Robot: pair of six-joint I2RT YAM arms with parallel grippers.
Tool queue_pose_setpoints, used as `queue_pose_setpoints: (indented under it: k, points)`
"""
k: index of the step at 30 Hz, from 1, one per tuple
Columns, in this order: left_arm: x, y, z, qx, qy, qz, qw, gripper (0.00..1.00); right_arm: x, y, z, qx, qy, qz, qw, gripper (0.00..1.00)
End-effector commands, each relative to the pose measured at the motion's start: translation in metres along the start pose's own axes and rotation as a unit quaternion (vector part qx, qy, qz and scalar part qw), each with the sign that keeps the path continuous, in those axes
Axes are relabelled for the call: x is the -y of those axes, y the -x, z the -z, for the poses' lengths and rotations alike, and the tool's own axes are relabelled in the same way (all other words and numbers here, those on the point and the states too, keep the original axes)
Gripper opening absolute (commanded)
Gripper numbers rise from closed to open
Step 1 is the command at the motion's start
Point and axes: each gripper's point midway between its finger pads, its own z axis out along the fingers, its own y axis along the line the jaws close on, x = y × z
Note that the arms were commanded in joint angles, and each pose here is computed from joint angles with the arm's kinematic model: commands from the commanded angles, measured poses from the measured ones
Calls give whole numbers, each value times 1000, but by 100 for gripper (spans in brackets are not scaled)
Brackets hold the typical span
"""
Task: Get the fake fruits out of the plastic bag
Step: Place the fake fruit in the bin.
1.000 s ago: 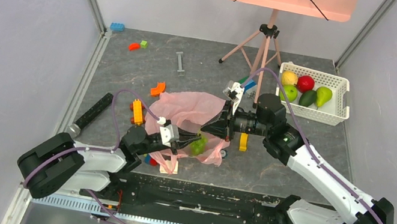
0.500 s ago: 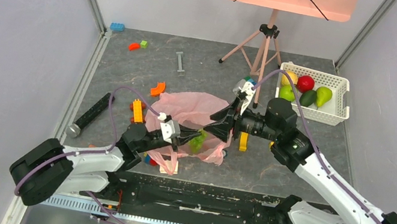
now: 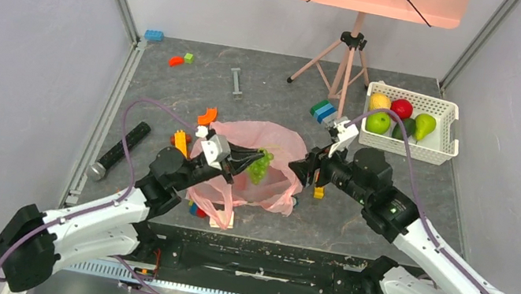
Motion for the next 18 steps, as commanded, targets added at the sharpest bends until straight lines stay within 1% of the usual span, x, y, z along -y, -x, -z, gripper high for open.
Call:
queue_pose_setpoints:
  k: [1,4,9,13,15,18]
  points:
    - [-9,41,-7,12,22,29,999,2,23,-39,-5,-47,-54,-27,997,58]
    - [-14,60,-11,3,35,45,998,2,28,-58,-6,-67,-62,-35,995,57]
    - [-30,99,-25,16,76,85,993,2,37,-86,-5,-75,-78,-59,992,57]
    - [-40,114,-54,-7,88,106,990,2,39,-106,-1,-72,-77,-84,991,57]
    - [-40,119,-72,-17,82,108,991,2,38,-113,1,-65,-73,-99,990,57]
    - [-40,126,-101,-15,75,100,992,2,36,-122,4,-58,-63,-115,990,57]
